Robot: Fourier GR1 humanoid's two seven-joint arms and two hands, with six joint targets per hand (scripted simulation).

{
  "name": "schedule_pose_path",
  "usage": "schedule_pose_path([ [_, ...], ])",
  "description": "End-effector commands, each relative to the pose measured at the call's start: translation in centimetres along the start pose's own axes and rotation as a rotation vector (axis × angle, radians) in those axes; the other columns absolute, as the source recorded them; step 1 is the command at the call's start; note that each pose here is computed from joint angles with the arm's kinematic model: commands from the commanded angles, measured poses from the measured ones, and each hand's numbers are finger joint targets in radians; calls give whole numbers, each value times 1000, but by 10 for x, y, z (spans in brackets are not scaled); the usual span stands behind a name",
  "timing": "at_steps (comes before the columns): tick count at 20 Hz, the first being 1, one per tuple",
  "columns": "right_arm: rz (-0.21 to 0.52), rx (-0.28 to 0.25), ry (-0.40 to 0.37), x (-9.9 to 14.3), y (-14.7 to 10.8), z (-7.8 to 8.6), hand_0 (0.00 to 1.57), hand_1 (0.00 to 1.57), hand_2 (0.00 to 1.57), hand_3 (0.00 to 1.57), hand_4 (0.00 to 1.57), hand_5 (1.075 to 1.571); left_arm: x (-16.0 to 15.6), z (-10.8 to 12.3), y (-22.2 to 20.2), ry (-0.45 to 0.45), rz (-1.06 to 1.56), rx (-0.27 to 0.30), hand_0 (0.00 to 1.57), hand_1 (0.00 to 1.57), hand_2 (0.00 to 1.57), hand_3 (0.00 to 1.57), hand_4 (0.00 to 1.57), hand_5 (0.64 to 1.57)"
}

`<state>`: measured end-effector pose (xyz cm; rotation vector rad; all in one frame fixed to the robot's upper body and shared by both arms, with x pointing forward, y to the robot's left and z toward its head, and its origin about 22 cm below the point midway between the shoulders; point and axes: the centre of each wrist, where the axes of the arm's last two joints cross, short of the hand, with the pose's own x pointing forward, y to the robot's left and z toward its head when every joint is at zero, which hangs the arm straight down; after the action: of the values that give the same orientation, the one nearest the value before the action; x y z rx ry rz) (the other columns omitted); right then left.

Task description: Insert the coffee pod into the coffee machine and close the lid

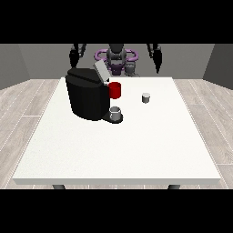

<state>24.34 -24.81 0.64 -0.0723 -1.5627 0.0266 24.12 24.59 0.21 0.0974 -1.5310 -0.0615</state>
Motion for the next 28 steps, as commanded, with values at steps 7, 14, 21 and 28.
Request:
schedule_pose_path([
  [7,-36,-162,-77,-9,-4,-4,0,0,0,0,128,1571,16,-8,17,-169,-158,-117,0,0,0,0,0,1571],
  [14,-54,-58,-140,1,5,-5,0,0,0,0,267,1571,30,-54,49,-63,-206,-43,0,0,0,0,0,1571],
  [21,-61,-9,-208,10,30,-6,0,0,0,0,168,1571,18,-80,65,9,-274,-42,0,0,0,0,0,1571],
  [28,-73,-28,-185,13,18,-14,0,0,0,0,283,1571,9,-102,72,96,-300,-31,0,0,0,0,0,1571],
])
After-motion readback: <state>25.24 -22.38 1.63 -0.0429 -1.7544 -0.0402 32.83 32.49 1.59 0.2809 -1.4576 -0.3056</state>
